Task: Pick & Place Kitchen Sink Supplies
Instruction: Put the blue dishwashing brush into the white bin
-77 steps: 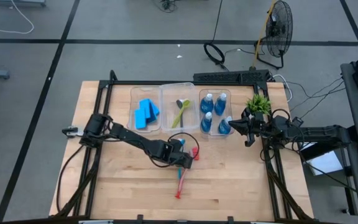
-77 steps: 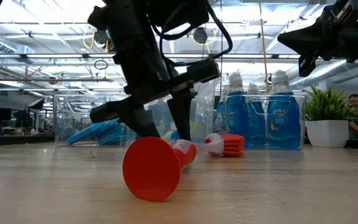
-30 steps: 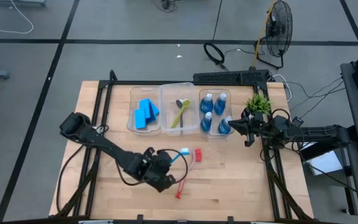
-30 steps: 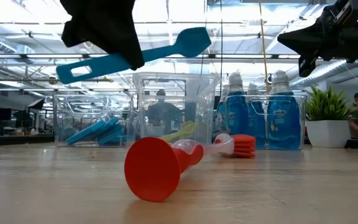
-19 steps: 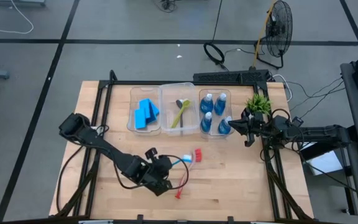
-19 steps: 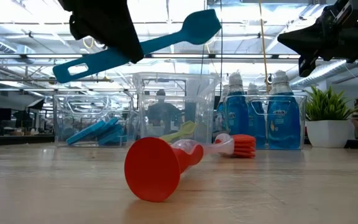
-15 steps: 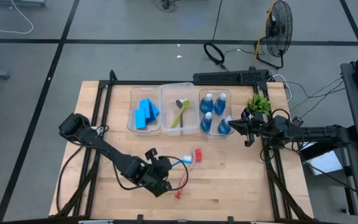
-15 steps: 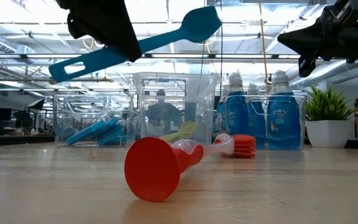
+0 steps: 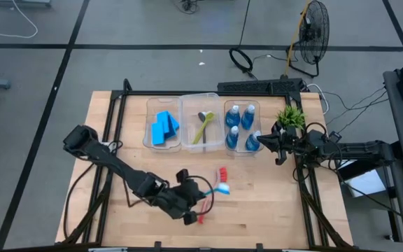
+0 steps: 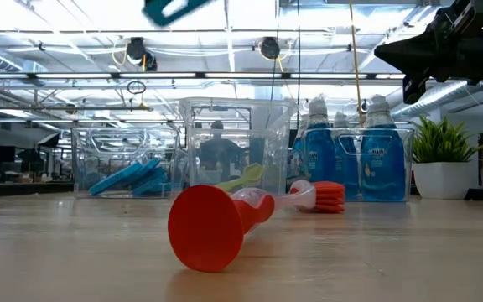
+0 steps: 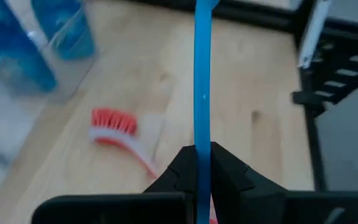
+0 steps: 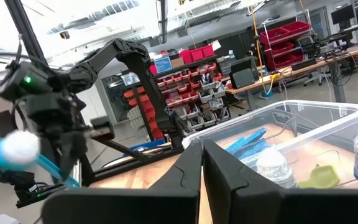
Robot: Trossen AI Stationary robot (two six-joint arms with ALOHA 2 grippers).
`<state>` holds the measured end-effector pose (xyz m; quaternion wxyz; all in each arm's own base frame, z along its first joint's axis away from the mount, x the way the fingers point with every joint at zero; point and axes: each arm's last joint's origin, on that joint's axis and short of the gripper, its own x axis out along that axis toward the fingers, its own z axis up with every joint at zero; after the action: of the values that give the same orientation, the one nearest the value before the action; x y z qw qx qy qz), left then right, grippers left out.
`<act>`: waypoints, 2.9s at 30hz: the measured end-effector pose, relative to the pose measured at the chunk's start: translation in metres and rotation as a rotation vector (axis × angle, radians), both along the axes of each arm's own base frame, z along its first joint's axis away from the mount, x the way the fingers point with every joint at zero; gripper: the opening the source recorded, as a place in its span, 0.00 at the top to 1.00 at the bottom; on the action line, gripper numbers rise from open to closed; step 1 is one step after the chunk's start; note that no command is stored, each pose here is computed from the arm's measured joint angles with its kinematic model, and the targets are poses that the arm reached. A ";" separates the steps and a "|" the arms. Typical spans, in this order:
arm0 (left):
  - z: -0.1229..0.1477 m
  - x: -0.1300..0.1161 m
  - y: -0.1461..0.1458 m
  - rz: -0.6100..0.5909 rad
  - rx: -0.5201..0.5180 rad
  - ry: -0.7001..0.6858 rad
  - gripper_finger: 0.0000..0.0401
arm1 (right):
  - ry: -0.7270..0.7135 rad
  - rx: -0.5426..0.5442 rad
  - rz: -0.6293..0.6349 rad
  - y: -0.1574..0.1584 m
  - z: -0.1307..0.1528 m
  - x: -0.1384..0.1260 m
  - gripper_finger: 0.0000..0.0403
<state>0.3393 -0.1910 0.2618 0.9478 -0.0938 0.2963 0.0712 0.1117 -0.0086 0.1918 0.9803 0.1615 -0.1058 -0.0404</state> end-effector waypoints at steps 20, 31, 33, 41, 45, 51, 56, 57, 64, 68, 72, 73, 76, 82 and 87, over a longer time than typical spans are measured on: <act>0.080 -0.002 -0.014 -0.273 0.059 -0.573 0.95 | 0.000 0.000 0.000 0.000 0.000 0.000 0.99; 0.099 -0.003 -0.016 -0.347 0.154 -0.762 0.95 | 0.001 0.000 0.000 0.000 0.000 0.000 0.99; 0.098 -0.003 -0.016 -0.348 0.155 -0.759 0.95 | 0.002 0.000 0.000 0.000 0.000 0.000 0.99; 0.092 0.002 -0.004 -0.141 0.125 -0.678 0.95 | 0.002 0.000 0.000 0.000 0.000 0.000 0.99; 0.083 0.009 0.016 0.172 0.055 -0.600 0.95 | 0.002 0.000 0.000 0.000 0.000 0.000 0.99; 0.070 0.020 0.053 0.497 -0.044 -0.552 0.95 | 0.002 0.000 0.000 0.000 0.000 0.000 0.99; 0.066 0.033 0.095 0.600 -0.049 -0.537 0.95 | 0.002 0.000 0.000 0.000 0.000 0.000 0.99; 0.065 0.036 0.104 0.604 -0.044 -0.523 0.95 | 0.002 0.000 0.000 0.000 0.000 0.000 0.99; 0.048 0.043 0.172 0.669 -0.070 -0.362 0.95 | 0.002 0.000 0.000 0.000 0.000 0.000 0.99; 0.038 0.039 0.204 0.734 -0.134 -0.262 0.95 | 0.002 0.000 0.000 0.000 0.000 0.000 0.99; 0.029 0.034 0.229 0.769 -0.219 -0.165 0.95 | 0.002 0.000 -0.004 0.000 0.000 0.000 0.99; 0.027 0.032 0.234 0.781 -0.231 -0.141 0.95 | 0.002 0.001 -0.004 0.000 0.000 0.000 0.99; 0.021 0.026 0.247 0.820 -0.246 -0.073 0.95 | 0.002 0.001 -0.004 0.000 0.000 0.000 0.99; 0.016 0.021 0.264 0.824 -0.306 -0.006 0.95 | 0.002 0.001 -0.005 0.000 0.000 0.000 0.99; 0.012 0.020 0.268 0.835 -0.300 0.018 0.95 | 0.002 0.001 -0.005 0.000 0.000 0.000 0.99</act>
<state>0.3597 0.0766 0.2737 0.8112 -0.3412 0.2482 0.4048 0.1118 -0.0088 0.1915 0.9803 0.1616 -0.1051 -0.0430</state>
